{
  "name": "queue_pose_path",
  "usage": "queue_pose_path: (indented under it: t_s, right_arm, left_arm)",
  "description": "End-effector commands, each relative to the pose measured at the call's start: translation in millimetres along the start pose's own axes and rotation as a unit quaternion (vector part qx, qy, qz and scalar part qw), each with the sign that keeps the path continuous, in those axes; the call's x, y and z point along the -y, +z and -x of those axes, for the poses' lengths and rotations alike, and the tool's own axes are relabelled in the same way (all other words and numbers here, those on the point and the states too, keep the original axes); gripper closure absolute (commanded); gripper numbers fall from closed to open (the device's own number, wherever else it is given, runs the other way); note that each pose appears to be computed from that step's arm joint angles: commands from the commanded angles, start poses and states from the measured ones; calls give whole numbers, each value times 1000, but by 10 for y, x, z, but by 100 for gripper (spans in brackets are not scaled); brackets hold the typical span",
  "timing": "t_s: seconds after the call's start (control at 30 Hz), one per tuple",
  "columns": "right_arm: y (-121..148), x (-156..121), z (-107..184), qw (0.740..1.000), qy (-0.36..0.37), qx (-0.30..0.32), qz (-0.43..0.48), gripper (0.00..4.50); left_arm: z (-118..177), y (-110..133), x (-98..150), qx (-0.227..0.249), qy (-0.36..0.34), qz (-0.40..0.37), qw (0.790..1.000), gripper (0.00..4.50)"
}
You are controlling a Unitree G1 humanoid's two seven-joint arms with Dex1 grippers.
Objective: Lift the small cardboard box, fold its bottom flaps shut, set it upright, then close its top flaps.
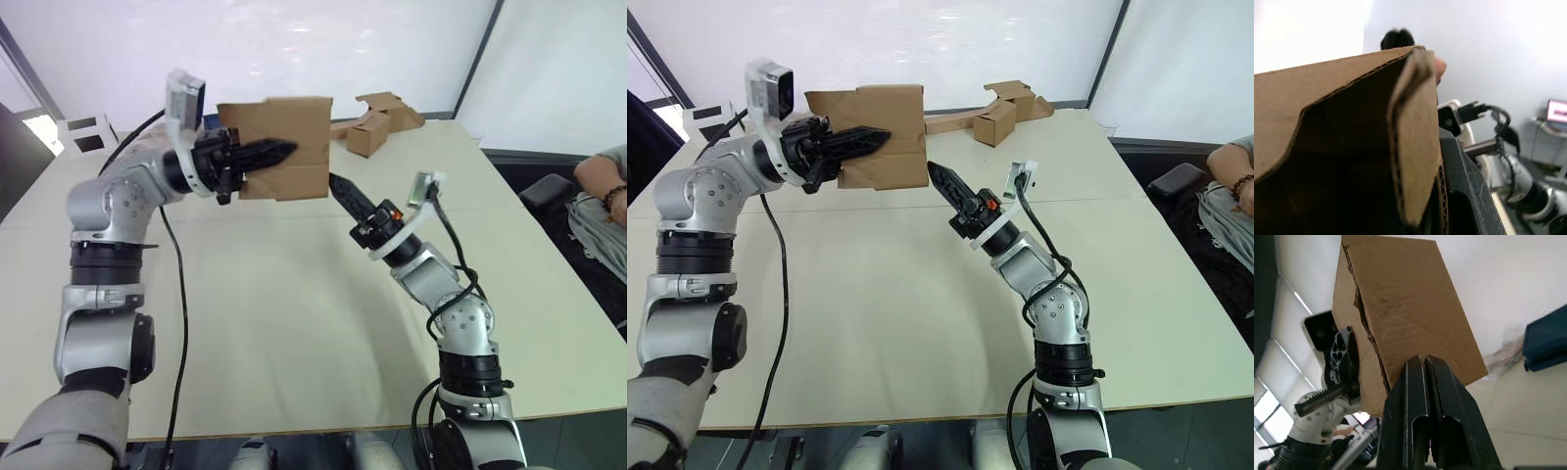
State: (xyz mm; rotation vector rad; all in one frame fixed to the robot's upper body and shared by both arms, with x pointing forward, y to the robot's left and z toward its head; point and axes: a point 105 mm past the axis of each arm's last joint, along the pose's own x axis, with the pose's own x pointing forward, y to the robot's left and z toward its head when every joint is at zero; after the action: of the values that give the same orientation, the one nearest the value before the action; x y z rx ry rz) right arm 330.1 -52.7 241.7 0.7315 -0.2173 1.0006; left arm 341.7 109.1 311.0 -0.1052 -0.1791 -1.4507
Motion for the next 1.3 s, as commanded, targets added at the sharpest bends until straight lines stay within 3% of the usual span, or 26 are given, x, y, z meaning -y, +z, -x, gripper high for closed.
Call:
queue_pose_path:
  t_s: [0.03,0.13,0.27,0.4,0.47,0.53,0.6,0.83,0.97,1.07,1.13,1.23,1.3]
  right_arm:
    - [-21,-196,-49,999,38,-16,36,442]
    - [56,-90,122,998,8,-18,56,442]
    - [91,24,435,991,-25,-67,115,442]
    - [-36,229,879,947,-63,-211,236,442]
    - [-82,232,985,921,-62,-262,282,442]
    - [-137,194,1019,898,-55,-299,317,442]
    - [-197,134,1041,883,-49,-320,341,442]
    - [-394,118,1033,871,-67,-327,360,442]
    - [-417,100,1000,863,-65,-333,374,442]
    - [-425,116,1035,859,-73,-337,379,450]
    - [-444,130,1085,859,-79,-340,375,450]
    - [-472,163,1144,856,-82,-350,372,450]
    - [-470,194,1145,856,-81,-351,370,450]
  left_arm:
    - [-23,-7,-3,-7,-6,-6,1000,450]
    - [-37,-85,-38,-45,3,-26,999,450]
    - [5,-290,-74,-158,20,-75,984,450]
    - [101,-468,-77,-324,-30,-105,940,450]
    - [58,-469,-133,-385,-42,-142,911,450]
    - [11,-451,-149,-416,-58,-161,893,450]
    - [-56,-535,-128,-468,-82,-169,863,450]
    - [-121,-961,-160,-576,-108,-155,795,450]
    - [-158,-1230,-112,-596,-134,-129,781,450]
    - [-181,-1224,-115,-593,-137,-130,783,384]
    - [-206,-1168,-86,-586,-145,-131,787,303]
    - [-305,-1001,-30,-557,-150,-129,806,197]
    - [-427,-794,4,-512,-141,-110,840,197]
